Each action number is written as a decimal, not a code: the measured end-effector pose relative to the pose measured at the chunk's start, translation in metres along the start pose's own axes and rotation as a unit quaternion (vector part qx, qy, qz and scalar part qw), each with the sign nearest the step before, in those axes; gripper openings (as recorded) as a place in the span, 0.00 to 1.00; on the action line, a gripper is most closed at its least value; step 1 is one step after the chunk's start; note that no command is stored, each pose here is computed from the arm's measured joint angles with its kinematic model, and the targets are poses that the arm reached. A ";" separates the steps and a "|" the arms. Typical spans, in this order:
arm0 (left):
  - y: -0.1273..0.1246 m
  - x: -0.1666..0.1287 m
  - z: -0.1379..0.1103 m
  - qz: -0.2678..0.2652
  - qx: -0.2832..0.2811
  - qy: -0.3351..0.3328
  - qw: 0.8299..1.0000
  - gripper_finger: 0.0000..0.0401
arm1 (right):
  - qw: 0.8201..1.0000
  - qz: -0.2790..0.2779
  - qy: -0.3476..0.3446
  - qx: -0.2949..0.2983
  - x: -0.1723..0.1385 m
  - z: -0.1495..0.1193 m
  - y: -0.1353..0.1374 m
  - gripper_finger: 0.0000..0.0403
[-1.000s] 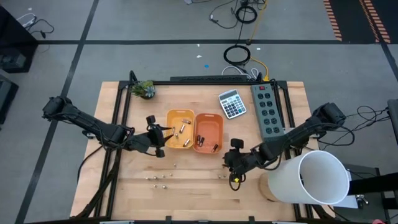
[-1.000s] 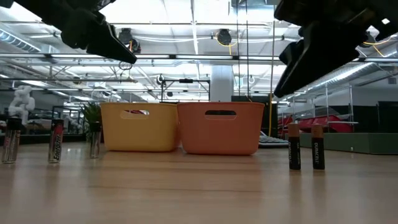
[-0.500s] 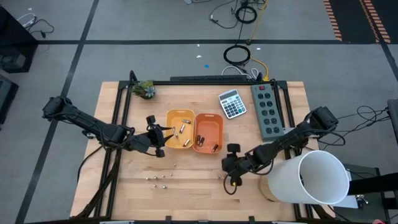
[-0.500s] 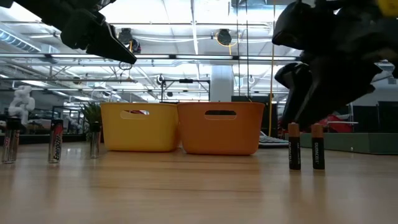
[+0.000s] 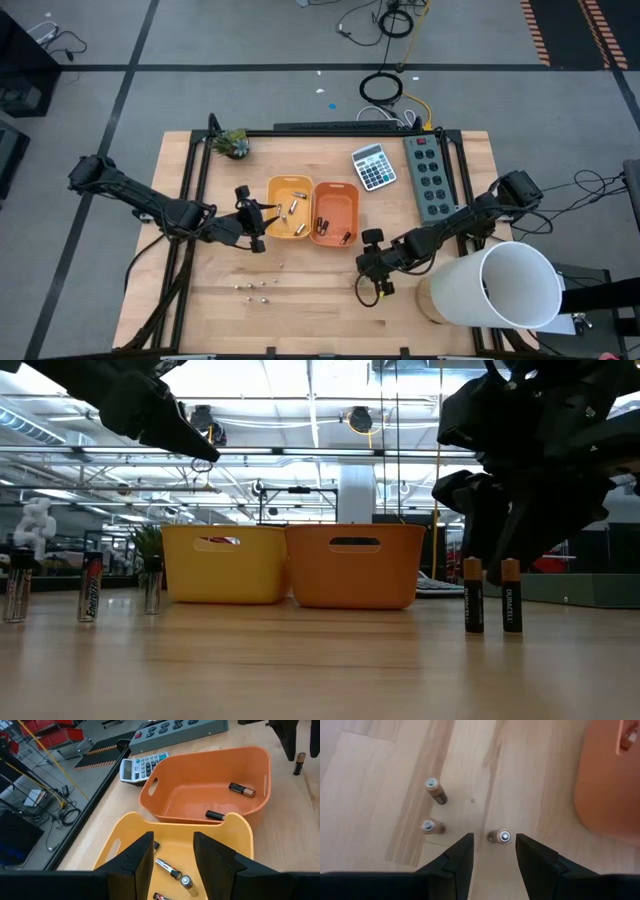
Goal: Sort batteries
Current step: Put the black battery into the orange bin
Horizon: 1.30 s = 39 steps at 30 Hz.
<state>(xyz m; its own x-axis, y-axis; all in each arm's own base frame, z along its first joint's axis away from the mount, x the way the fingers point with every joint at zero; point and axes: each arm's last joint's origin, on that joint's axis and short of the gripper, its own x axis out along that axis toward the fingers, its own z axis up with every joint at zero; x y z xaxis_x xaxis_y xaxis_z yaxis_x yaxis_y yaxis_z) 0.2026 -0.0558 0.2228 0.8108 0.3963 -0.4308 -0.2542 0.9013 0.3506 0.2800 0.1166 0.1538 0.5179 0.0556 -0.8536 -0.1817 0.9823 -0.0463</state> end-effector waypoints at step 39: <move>0.000 0.000 -0.001 -0.003 0.009 0.004 1.000 0.37 | 0.999 0.039 0.017 -0.025 0.028 -0.001 -0.020 0.04</move>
<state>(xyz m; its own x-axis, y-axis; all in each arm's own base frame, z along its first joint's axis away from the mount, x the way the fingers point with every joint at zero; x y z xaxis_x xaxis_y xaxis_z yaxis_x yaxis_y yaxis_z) 0.2021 -0.0557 0.2220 0.8074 0.3932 -0.4399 -0.2406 0.9002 0.3631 0.2975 0.0981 0.1307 0.4725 0.1247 -0.8725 -0.2622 0.9650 -0.0041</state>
